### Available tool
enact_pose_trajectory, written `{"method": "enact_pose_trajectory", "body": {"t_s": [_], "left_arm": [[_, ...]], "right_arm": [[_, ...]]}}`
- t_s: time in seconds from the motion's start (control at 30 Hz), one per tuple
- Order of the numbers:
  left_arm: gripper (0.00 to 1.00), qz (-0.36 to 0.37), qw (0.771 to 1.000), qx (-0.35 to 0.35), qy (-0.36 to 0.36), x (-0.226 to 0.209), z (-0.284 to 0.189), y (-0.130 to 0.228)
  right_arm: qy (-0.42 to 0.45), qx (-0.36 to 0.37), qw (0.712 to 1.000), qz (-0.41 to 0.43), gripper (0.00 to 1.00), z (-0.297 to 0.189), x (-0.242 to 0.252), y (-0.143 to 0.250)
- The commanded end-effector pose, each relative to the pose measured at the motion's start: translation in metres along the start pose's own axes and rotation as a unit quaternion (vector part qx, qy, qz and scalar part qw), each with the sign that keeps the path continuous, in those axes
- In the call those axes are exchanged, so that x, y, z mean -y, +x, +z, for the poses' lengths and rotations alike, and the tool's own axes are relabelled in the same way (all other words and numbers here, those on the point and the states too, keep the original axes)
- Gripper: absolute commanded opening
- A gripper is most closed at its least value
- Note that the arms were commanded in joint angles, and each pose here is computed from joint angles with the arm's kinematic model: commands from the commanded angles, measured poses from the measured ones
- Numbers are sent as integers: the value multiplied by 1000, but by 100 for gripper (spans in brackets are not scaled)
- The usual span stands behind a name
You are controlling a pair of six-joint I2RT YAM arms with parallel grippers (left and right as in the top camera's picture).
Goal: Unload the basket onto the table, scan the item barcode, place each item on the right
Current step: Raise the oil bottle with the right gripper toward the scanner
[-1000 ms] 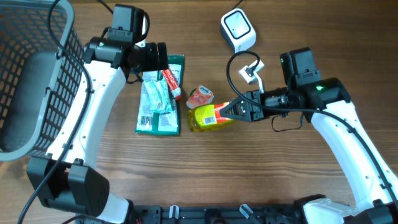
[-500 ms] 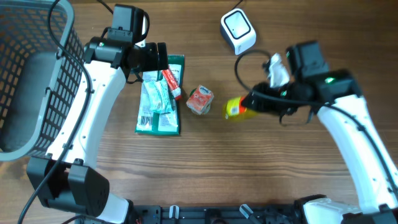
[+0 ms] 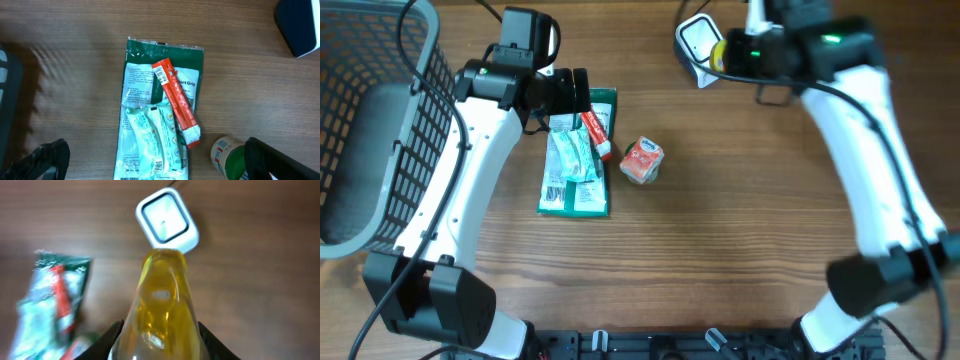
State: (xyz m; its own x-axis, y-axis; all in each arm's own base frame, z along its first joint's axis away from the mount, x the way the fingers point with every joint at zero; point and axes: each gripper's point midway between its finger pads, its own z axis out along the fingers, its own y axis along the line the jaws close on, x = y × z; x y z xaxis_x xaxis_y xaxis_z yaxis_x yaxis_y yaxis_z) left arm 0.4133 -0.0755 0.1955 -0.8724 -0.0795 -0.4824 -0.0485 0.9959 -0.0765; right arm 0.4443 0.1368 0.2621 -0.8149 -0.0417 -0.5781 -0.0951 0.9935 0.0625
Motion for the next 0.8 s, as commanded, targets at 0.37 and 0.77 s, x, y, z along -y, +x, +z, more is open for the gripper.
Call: {"method": "enact_pose_trajectory", "body": {"t_s": [0.37, 0.77], "left_arm": [[100, -6, 1000, -1, -8, -3, 3, -1], [100, -6, 1000, -1, -8, -3, 3, -1]], "right_arm": [[406, 118, 879, -219, 4, 109, 2, -55], [369, 99, 887, -258, 5, 178, -14, -34]]}}
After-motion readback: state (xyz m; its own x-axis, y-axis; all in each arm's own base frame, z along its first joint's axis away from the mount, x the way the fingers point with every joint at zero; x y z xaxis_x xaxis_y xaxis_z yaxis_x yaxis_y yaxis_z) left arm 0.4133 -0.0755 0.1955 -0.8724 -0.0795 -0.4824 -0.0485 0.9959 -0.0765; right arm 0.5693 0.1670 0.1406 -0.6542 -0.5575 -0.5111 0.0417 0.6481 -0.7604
